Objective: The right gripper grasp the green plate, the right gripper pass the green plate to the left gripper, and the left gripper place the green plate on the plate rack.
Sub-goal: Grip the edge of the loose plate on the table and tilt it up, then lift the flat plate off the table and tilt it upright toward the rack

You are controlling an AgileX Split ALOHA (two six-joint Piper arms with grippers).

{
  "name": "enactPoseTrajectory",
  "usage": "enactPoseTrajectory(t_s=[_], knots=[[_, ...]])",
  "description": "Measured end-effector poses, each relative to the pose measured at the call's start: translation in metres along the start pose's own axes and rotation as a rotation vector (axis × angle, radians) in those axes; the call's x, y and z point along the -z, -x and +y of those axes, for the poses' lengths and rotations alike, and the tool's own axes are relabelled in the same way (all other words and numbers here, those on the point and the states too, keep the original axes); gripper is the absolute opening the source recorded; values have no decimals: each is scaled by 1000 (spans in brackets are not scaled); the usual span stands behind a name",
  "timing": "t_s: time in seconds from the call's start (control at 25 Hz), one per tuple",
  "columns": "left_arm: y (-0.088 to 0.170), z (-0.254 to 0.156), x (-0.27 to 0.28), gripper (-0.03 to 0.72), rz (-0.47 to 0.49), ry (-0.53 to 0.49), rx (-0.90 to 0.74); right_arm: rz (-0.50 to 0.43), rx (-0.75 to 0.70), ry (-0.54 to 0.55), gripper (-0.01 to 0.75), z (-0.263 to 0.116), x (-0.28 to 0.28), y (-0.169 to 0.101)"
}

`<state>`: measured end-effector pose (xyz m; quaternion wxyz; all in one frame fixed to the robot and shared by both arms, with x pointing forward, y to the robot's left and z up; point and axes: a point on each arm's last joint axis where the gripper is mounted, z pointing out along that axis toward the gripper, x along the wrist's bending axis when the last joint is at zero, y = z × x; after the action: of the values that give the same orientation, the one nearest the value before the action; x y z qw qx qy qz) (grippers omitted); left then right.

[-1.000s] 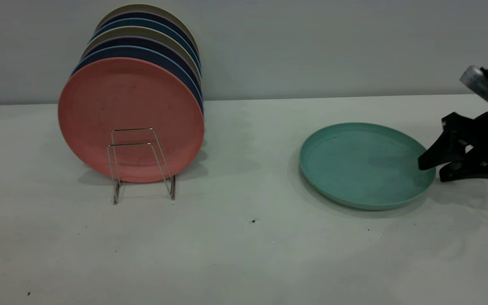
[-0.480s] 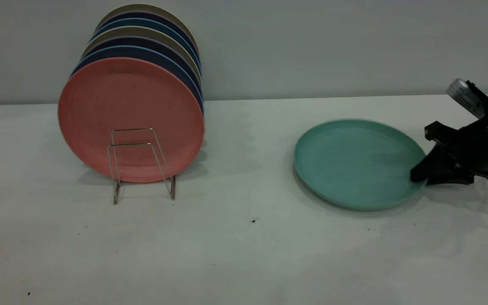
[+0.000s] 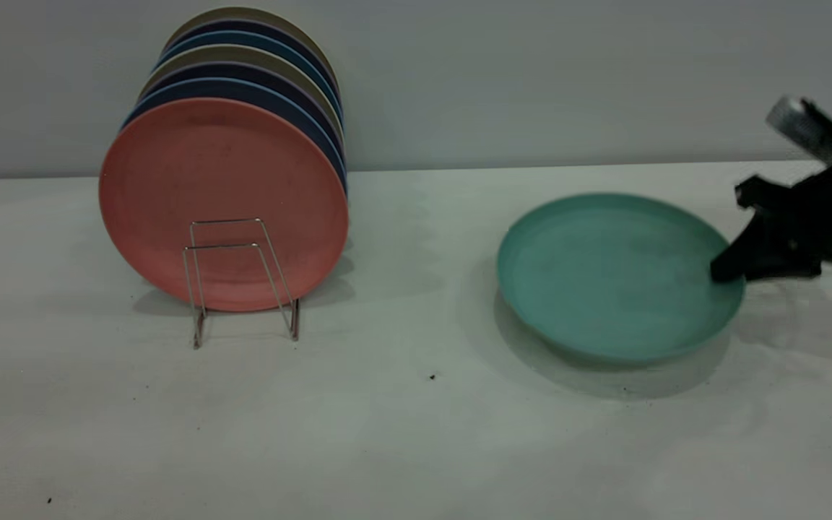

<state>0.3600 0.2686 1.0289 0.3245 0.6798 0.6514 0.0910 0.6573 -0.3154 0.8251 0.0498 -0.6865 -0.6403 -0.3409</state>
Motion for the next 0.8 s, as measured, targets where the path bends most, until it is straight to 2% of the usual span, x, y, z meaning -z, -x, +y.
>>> enactPoseTrajectory(t_s=[0.2,0.32,0.48,0.8], knots=[[-1,19,-42,468,-108,-63,46,58,52,14,15,10,18,-23],[-1,30,-68,468,-183,-50,68,90,106,-11,15,9,15,-44],[-8,40,-104,468,-226,-34,98,118,169,-47,15,3,4,-70],[-15,74,-164,468,-325,-35,132,178,228,-115,15,-10,-12,-104]])
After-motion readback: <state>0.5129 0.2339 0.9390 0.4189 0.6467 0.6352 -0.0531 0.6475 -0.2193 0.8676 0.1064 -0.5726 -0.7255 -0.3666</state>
